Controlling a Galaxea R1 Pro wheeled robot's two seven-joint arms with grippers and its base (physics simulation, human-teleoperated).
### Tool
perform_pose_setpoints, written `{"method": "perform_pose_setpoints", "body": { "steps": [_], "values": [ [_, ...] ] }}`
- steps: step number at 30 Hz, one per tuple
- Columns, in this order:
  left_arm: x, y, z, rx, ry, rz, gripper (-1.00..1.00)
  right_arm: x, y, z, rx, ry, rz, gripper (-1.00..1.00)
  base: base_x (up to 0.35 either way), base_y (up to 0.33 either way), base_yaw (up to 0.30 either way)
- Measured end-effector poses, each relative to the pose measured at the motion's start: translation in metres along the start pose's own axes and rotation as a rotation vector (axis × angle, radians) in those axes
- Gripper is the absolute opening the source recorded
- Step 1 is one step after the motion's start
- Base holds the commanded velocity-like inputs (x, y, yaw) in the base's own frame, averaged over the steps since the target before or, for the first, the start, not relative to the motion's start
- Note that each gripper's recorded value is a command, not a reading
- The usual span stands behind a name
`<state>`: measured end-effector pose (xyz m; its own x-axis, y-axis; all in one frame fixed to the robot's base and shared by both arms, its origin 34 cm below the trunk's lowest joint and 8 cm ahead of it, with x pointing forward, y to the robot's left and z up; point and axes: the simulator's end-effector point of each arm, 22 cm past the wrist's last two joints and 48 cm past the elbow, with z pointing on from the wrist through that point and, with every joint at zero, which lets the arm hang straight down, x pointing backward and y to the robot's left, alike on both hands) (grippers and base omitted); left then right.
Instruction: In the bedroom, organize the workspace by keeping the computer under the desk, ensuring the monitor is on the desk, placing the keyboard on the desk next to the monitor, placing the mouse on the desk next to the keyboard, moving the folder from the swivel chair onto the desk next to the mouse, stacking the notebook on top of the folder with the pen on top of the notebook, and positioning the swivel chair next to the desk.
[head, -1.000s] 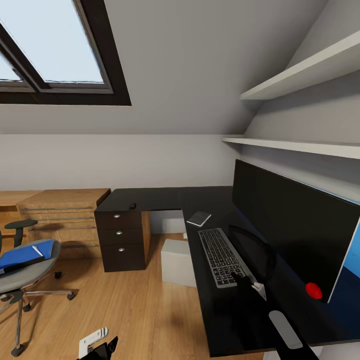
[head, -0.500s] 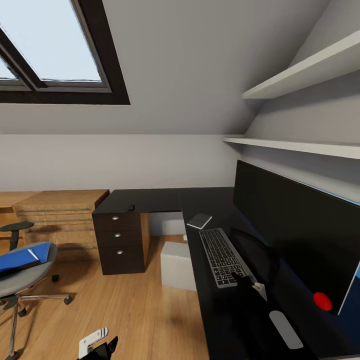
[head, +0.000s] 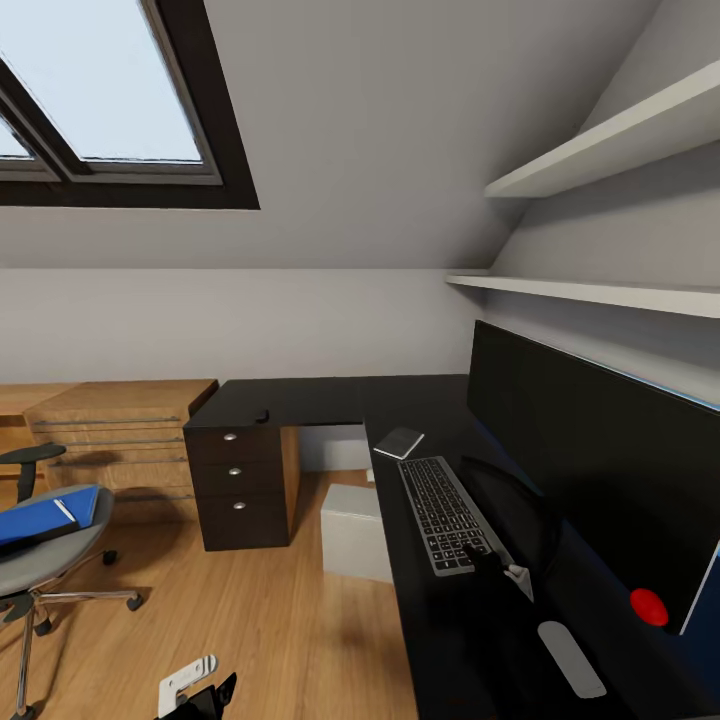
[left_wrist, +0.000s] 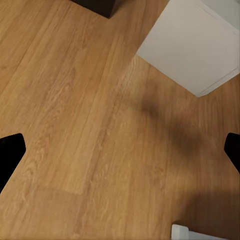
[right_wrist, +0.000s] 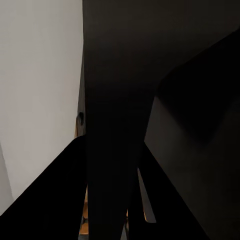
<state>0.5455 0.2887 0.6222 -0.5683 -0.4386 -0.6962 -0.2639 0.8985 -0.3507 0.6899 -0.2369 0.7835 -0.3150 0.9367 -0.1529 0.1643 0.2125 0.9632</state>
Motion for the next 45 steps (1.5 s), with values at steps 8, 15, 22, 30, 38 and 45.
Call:
{"method": "perform_pose_setpoints", "body": {
  "steps": [8,15,22,30,38,45],
  "values": [
    [0.0,0.0,0.0,0.0,0.001,0.0,1.0,0.0,0.0,0.0,0.0,0.0,0.0,-1.0,0.0,0.0,0.0],
    [0.006,0.002,0.004,0.0,0.002,0.0,1.0,0.001,-0.005,0.001,-0.01,-0.001,0.001,-1.0,0.0,0.0,0.0],
    [0.005,0.003,0.004,-0.001,0.001,0.0,1.0,0.001,-0.005,0.001,-0.01,-0.001,0.001,-1.0,0.0,0.0,0.0],
    [0.005,0.004,0.004,-0.002,0.001,0.0,1.0,0.001,-0.005,0.001,-0.01,-0.001,0.001,1.0,0.0,0.0,0.0],
    [0.005,0.003,0.004,-0.002,0.001,0.0,1.0,0.002,-0.02,0.001,0.056,0.003,-0.011,1.0,0.0,0.0,0.0],
    [0.005,0.003,0.004,0.0,0.002,0.001,1.0,0.002,-0.02,0.001,0.056,0.003,-0.01,1.0,-0.004,0.0,0.0]
  ]
}}
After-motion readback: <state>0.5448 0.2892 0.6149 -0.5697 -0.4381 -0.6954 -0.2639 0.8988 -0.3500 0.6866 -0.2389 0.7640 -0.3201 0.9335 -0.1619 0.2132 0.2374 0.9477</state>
